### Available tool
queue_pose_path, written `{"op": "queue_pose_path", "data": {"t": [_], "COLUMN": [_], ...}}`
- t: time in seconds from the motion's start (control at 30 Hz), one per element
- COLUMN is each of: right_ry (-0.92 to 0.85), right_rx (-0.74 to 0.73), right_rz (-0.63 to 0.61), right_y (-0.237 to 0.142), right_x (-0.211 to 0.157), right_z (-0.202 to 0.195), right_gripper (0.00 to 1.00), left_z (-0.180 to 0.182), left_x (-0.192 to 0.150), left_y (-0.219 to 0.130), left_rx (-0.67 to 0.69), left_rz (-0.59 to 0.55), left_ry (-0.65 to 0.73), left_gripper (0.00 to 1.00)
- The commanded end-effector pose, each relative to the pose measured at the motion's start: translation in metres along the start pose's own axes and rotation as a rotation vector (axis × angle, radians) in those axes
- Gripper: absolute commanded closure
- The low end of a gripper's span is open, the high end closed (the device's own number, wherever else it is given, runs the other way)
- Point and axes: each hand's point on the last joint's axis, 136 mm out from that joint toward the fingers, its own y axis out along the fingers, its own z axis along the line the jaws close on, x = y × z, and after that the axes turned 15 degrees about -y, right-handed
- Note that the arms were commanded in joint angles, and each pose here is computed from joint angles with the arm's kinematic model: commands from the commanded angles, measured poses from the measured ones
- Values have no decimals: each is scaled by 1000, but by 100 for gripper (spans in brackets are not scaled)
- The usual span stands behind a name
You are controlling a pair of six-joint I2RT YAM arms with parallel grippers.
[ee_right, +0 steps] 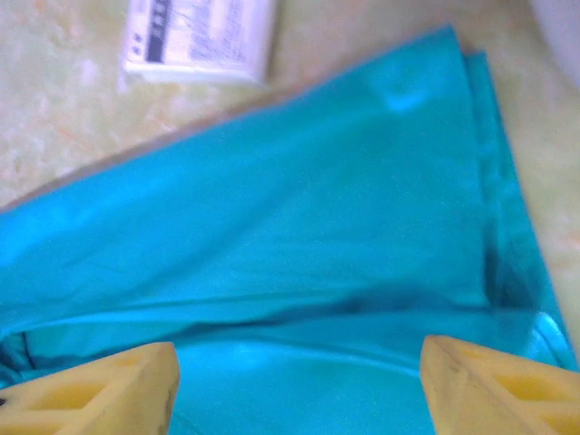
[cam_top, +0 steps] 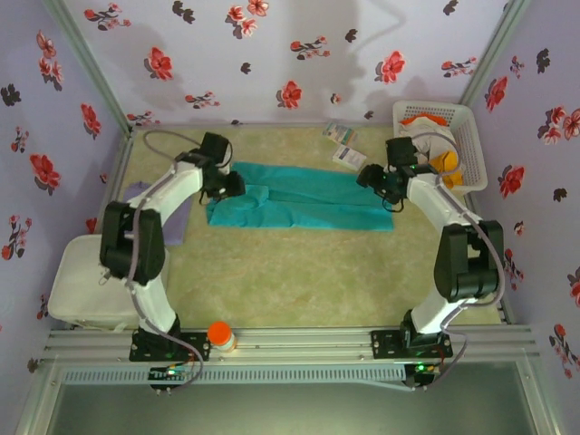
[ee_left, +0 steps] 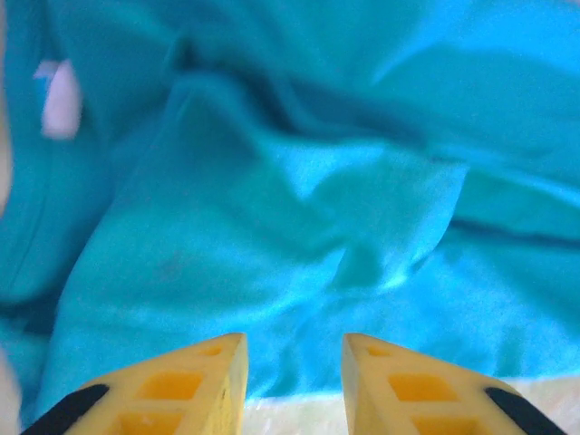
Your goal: Fold and stack the t-shirts
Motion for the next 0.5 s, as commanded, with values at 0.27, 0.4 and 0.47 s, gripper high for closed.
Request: {"op": "queue_pose_path", "data": {"t": [0.27,0.4,0.47], "right_ry": [-68,-49,-43], "right_rx": [-148,-163,-174], "right_rz": [82,123,168], "right_y": [77,91,101], "right_x": [13,3,-9], "right_z": [-18,-21,-25], "right_gripper": [46,49,47], "left_z": [60,68,70], "left_x": [-79,-94,-99], "left_y": [-36,-45,-47], "left_rx": [30,19,16], "left_rz": [-29,-34,-33], "left_ry": [-61,-87,-96], "left_gripper": [63,61,61]}}
